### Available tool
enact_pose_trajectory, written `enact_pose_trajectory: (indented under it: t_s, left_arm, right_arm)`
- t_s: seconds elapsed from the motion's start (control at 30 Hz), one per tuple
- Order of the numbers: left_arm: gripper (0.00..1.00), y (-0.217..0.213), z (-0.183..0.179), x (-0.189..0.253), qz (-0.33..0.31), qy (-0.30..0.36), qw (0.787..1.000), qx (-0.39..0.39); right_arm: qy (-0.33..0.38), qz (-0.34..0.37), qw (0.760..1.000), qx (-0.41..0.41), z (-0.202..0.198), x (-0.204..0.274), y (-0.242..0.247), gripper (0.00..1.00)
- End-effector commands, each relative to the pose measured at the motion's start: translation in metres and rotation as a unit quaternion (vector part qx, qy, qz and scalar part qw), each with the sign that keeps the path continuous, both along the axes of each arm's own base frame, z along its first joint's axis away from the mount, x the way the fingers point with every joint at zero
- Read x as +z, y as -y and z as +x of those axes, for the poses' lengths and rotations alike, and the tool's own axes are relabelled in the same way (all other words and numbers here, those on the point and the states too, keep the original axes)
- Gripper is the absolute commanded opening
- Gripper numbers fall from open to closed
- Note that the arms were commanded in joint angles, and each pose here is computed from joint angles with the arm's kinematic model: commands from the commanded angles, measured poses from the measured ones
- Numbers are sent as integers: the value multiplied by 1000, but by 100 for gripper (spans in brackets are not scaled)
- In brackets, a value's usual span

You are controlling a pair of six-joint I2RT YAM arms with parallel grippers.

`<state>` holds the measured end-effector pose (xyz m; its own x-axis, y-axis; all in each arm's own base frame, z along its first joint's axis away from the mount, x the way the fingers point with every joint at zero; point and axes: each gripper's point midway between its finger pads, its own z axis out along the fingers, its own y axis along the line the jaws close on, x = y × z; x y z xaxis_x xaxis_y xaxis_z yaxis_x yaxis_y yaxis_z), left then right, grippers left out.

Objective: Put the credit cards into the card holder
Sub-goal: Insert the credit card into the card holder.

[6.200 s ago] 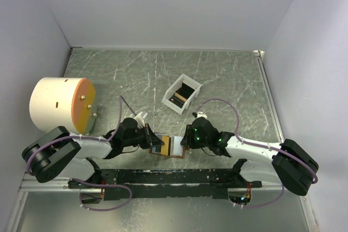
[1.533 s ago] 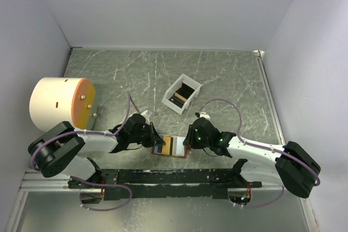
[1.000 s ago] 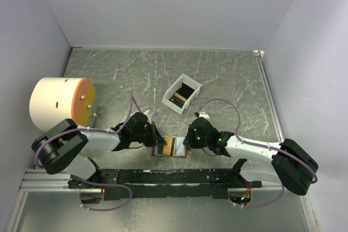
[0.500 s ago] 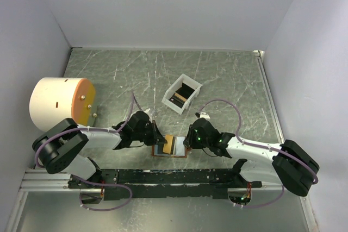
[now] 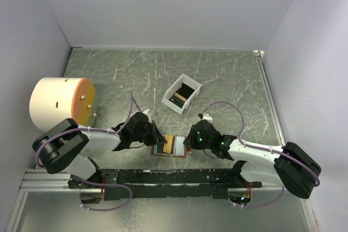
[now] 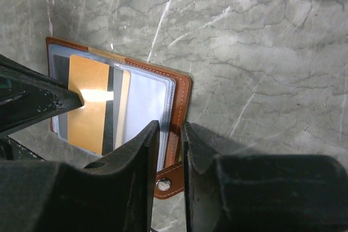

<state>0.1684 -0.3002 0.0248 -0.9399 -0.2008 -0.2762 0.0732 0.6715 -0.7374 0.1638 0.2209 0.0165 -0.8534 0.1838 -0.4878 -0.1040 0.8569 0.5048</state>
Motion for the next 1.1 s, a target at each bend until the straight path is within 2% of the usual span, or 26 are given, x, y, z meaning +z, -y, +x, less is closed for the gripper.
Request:
enact_pose_trajectory:
  t_s: [0.0,0.07,0.23,0.47,0.7,1.07]
  left_arm:
    - [7,-9,-11,-15,11,-19,1000,9]
    - [8,-5,-13,-13,3,-20,1000,5]
    - [21,-1,-15,-11,-5,-13,1000,-6]
    - [49,-16,-4,1,43,25,999,9]
    - [52,-24,3,15,60,52,997,20]
    - [52,-2,-8,16,3,39,999,-25]
  right_arm:
    - [-31,17,999,-22,-12,-12,4,22]
    - [-32,23,999,-28,-12,-12,4,22]
    - [-35,18,999,-25,-11,-12,1,22]
    - [-25,1,1000,-9,-10,-3,4,23]
    - [-21,0,1000,-2,-10,-1,3,23]
    - [-28,8,1000,7,-12,-3,-2,23]
